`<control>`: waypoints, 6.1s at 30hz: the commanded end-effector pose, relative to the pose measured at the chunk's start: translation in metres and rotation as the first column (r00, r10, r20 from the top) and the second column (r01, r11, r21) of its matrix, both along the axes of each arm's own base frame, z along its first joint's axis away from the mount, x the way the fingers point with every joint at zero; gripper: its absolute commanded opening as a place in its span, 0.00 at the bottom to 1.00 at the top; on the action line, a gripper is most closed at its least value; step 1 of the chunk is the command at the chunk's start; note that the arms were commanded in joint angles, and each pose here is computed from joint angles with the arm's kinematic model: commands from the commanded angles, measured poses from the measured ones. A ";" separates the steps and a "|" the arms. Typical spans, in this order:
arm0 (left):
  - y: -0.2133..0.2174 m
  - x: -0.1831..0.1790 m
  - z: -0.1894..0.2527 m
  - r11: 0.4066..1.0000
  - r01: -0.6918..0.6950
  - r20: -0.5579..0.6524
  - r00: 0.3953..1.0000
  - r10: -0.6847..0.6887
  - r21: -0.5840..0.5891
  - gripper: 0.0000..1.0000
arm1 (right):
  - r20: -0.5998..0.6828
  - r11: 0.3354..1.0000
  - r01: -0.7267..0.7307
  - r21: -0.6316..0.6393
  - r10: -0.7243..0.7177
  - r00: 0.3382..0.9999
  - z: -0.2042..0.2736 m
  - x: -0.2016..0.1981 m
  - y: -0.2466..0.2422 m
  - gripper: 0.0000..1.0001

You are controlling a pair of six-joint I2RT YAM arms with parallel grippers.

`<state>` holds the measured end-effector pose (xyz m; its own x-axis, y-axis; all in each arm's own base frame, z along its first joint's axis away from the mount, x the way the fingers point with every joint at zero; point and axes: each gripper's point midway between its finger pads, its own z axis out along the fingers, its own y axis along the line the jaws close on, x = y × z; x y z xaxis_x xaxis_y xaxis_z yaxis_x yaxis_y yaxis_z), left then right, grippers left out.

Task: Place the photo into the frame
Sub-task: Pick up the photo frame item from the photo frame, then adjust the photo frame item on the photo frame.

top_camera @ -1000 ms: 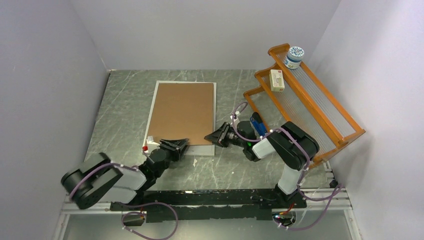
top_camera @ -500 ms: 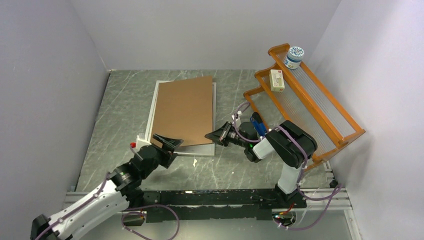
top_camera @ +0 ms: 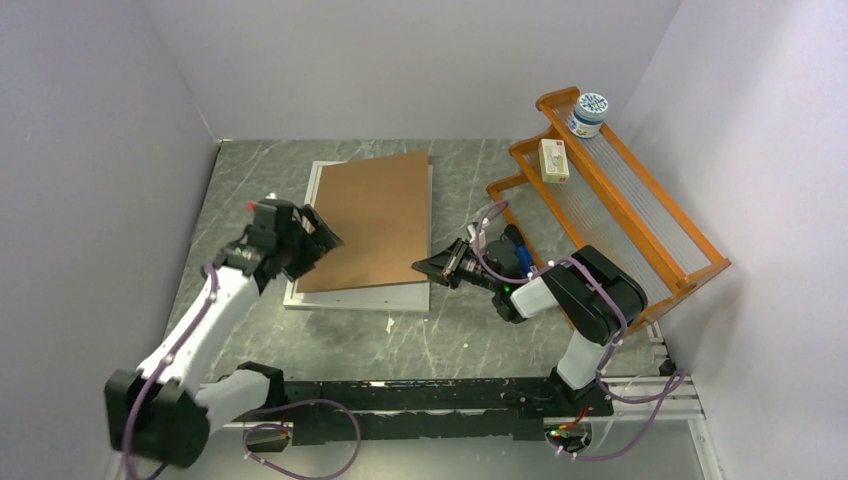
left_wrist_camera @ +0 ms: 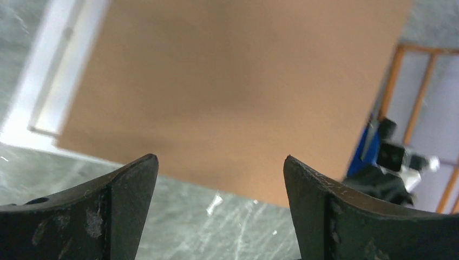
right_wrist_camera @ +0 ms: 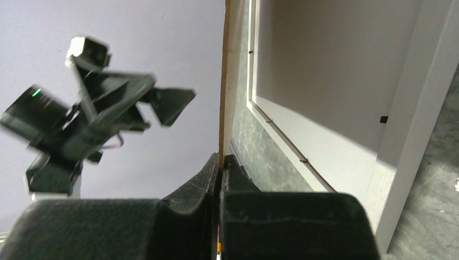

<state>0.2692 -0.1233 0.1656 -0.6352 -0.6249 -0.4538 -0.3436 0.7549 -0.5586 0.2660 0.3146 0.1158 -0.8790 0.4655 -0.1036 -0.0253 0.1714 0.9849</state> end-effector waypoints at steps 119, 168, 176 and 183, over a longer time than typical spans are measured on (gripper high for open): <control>0.029 0.082 -0.097 0.935 0.355 0.204 0.914 -0.351 0.020 0.31 | -0.160 0.854 0.023 -0.519 -0.124 0.979 -0.108 0.012 -0.053 0.31; 0.060 0.071 -0.123 0.846 0.259 -0.273 0.952 -0.141 0.466 0.81 | -0.062 0.701 0.036 -0.712 -0.113 0.992 -0.098 0.003 -0.081 0.61; 0.044 0.075 -0.095 0.873 0.271 -0.191 0.959 -0.209 0.406 0.83 | -0.030 0.694 0.046 -0.719 -0.097 0.995 -0.089 0.005 -0.081 0.62; 0.037 0.076 -0.062 0.900 0.233 -0.094 0.972 -0.213 0.369 0.84 | 0.011 0.706 0.055 -0.706 -0.067 0.998 -0.075 0.010 -0.076 0.63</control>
